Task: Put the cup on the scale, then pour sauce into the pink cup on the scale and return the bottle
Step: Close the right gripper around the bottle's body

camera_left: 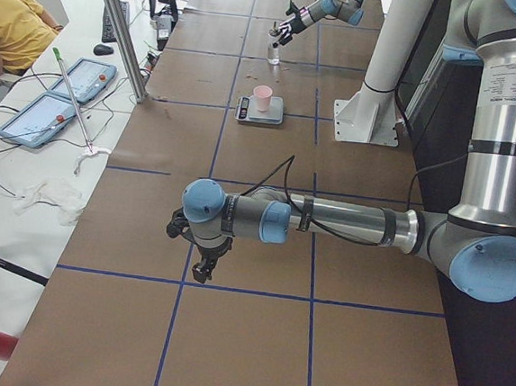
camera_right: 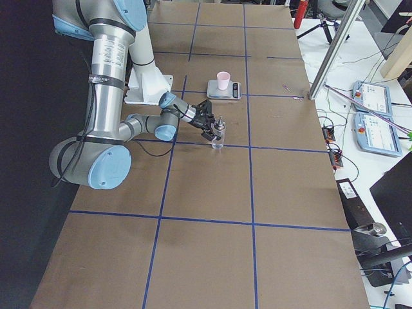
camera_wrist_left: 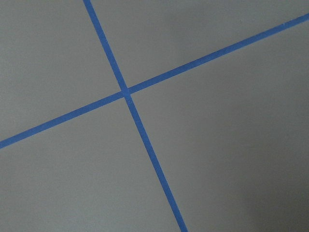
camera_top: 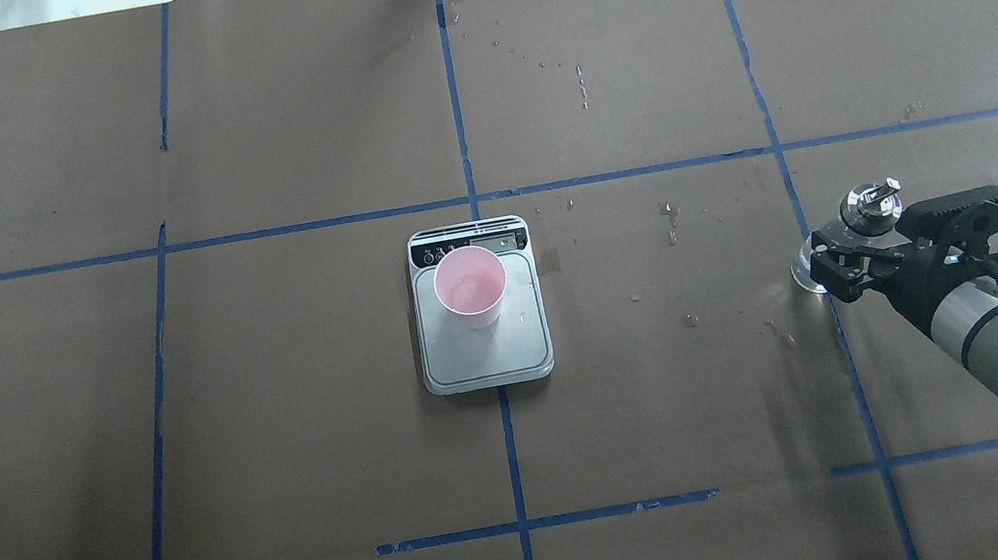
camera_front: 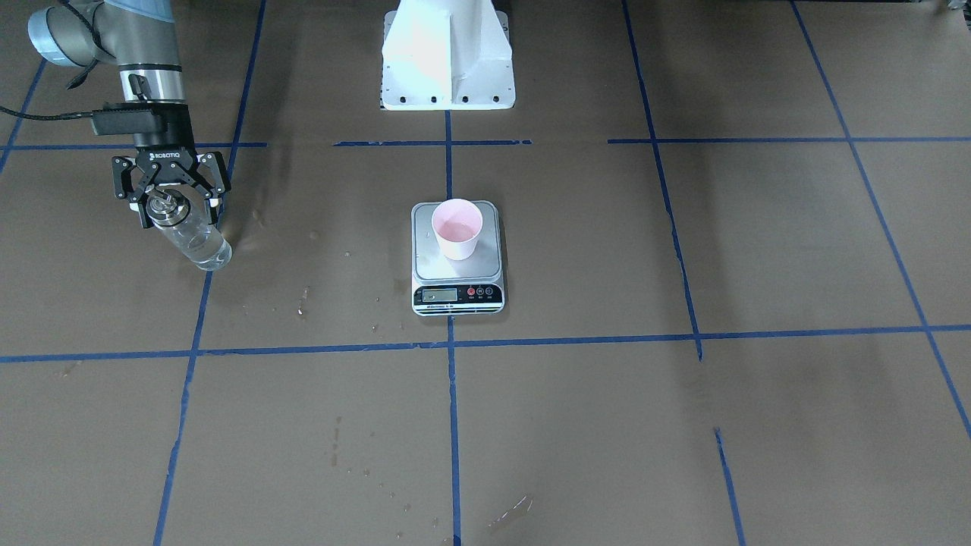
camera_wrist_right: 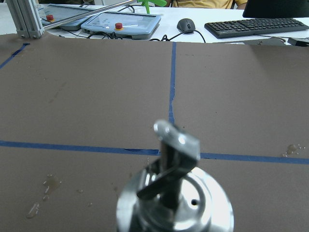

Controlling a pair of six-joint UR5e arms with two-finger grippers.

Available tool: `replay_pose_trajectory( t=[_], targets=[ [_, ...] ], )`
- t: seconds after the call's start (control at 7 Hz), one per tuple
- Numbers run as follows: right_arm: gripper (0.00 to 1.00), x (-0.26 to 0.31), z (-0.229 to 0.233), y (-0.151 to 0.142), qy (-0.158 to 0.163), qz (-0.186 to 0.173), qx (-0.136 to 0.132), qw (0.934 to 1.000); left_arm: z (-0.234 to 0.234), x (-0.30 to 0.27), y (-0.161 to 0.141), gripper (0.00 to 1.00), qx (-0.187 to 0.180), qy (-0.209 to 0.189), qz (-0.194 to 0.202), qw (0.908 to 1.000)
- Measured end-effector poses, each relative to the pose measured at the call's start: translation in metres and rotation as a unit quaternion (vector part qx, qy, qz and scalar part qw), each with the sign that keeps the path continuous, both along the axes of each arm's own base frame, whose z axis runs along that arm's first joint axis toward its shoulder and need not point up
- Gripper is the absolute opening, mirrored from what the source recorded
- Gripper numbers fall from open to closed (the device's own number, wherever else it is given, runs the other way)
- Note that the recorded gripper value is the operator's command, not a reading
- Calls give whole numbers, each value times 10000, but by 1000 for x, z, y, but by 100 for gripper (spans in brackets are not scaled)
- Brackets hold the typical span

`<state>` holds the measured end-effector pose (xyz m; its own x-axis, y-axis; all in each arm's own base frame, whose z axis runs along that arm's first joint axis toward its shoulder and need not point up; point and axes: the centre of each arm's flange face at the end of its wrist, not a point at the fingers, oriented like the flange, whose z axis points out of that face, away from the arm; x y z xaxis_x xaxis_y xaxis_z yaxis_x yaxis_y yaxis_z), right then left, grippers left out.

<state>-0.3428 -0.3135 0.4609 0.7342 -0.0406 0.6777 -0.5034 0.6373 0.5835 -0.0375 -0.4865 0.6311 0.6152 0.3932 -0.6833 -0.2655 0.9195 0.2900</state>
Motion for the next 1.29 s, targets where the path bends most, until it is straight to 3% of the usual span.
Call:
replay_pose_trajectory(
  t=[0.71, 1.29],
  targets=[
    [97, 1, 0, -3, 150, 43, 121, 9998, 2, 0, 1, 100, -14, -7, 0, 10000],
    [97, -18, -8, -13, 77, 141, 223, 9996, 5, 0, 4, 100, -48, -15, 3, 10000]
  ],
)
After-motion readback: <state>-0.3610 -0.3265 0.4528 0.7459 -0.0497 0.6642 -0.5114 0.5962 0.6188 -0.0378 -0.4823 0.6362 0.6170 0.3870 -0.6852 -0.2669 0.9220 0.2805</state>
